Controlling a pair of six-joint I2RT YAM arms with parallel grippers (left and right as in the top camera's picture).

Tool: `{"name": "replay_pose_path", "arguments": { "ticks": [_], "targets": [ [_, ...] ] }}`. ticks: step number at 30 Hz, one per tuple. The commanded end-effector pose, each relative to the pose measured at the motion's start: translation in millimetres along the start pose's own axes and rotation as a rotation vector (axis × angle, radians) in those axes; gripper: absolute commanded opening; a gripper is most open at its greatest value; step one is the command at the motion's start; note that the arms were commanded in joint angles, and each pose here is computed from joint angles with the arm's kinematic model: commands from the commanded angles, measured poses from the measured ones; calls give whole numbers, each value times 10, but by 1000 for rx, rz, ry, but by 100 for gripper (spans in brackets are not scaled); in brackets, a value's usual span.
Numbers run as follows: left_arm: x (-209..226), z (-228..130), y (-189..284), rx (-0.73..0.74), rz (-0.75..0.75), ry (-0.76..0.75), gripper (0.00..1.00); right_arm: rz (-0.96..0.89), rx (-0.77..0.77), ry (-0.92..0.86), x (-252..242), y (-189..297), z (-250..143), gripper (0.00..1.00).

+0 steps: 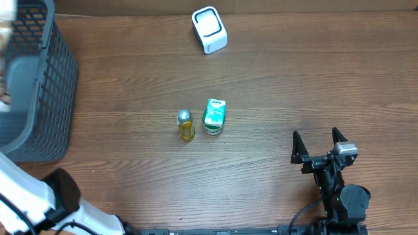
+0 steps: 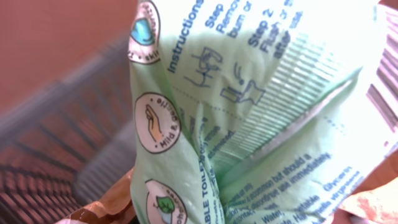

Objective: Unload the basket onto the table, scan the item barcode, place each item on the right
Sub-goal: 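Lift the bag out of the basket and carry it toward table center, then set the bag down left of the yellow bottle and open the left gripper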

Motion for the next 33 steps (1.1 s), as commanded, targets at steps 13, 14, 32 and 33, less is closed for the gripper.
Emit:
{"name": "replay_pose_path", "arguments": {
  "ticks": [13, 14, 32, 33],
  "targets": [
    [-1099, -1643, -452, 491, 14, -149, 4, -8, 0, -1, -11, -1, -28, 100],
    [-1133, -1762, -484, 500, 47, -167, 4, -8, 0, 0, -11, -1, -28, 100],
    [-1131, -3572, -1357, 650, 235, -288, 4, -8, 0, -1, -11, -1, -28, 100],
    [-1096, -3642, -1420, 649, 236, -288, 4, -8, 0, 0, -11, -1, -28, 100]
  ]
}}
Point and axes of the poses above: each gripper's point midway between its finger pads, its own y axis back along the fingers, its own x axis along the line the jaws close on, z = x × y, the point moved 4 cm from there along y, back along the fingers, and after that the axes turned 13 degrees about y, right-handed, at the moved point
